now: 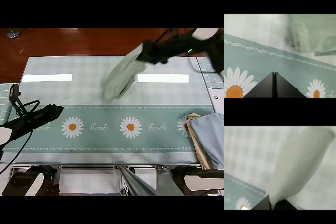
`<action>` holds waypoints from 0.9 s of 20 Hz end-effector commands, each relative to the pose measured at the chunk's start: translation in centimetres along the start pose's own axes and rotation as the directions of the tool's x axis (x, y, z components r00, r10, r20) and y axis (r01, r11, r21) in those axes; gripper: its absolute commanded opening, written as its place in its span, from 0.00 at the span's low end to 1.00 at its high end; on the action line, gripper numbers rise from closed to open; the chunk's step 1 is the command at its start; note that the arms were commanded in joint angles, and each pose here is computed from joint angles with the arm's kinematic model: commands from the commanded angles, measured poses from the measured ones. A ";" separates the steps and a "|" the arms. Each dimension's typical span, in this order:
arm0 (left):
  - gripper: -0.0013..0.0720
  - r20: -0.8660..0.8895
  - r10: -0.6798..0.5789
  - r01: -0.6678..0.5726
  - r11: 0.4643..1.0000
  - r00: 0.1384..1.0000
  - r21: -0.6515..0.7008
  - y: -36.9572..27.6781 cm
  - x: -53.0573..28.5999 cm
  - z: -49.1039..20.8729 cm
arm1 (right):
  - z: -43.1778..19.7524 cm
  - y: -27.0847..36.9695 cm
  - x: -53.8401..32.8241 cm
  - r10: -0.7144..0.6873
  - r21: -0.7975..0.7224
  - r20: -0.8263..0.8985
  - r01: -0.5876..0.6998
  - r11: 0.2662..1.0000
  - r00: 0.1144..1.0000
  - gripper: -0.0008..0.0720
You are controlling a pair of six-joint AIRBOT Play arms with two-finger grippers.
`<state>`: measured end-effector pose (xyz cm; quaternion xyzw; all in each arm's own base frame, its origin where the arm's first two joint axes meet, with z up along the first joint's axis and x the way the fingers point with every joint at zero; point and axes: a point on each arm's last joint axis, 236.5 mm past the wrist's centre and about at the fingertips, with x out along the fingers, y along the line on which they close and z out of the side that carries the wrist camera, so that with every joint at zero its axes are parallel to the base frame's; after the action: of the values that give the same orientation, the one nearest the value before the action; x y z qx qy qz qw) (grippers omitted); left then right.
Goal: Fold the shirts.
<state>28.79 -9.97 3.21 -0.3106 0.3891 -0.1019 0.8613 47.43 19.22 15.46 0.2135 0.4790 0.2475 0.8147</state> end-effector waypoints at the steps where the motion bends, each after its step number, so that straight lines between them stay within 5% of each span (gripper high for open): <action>1: 0.05 0.021 -0.004 0.004 1.000 1.000 -0.006 -0.1 0.0 0.5 | 4.5 -3.4 -9.9 -0.201 0.043 0.119 0.197 0.979 0.972 0.04; 5: 0.05 0.021 -0.029 0.030 0.999 0.999 -0.035 -0.7 0.0 0.5 | 1.7 -9.0 -17.8 -0.344 0.212 0.079 0.322 0.923 0.936 0.04; 10: 0.05 0.021 -0.028 0.029 0.999 0.999 -0.034 -0.7 0.0 0.5 | -5.6 -17.3 -29.8 -0.663 0.460 -0.073 0.615 0.641 0.745 0.04; 14: 0.05 0.022 -0.028 0.028 0.999 0.999 -0.030 -0.7 0.0 0.5 | -13.1 -19.9 -35.6 -0.756 0.598 -0.150 0.668 0.443 0.637 0.04; 16: 0.05 0.022 -0.028 0.028 0.999 0.999 -0.023 -0.7 0.0 0.5 | -19.8 -21.5 -36.8 -0.766 0.656 -0.275 0.696 0.293 0.581 0.04; 18: 0.05 0.031 -0.027 0.028 0.999 0.999 -0.023 -0.6 0.0 0.7 | -28.1 -22.6 -39.0 -0.768 0.693 -0.443 0.721 0.035 0.463 0.04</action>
<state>29.24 -10.22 3.91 -0.3286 0.3759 -0.1052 0.8600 20.91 -17.41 19.19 0.2764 0.5310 -0.3407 0.7250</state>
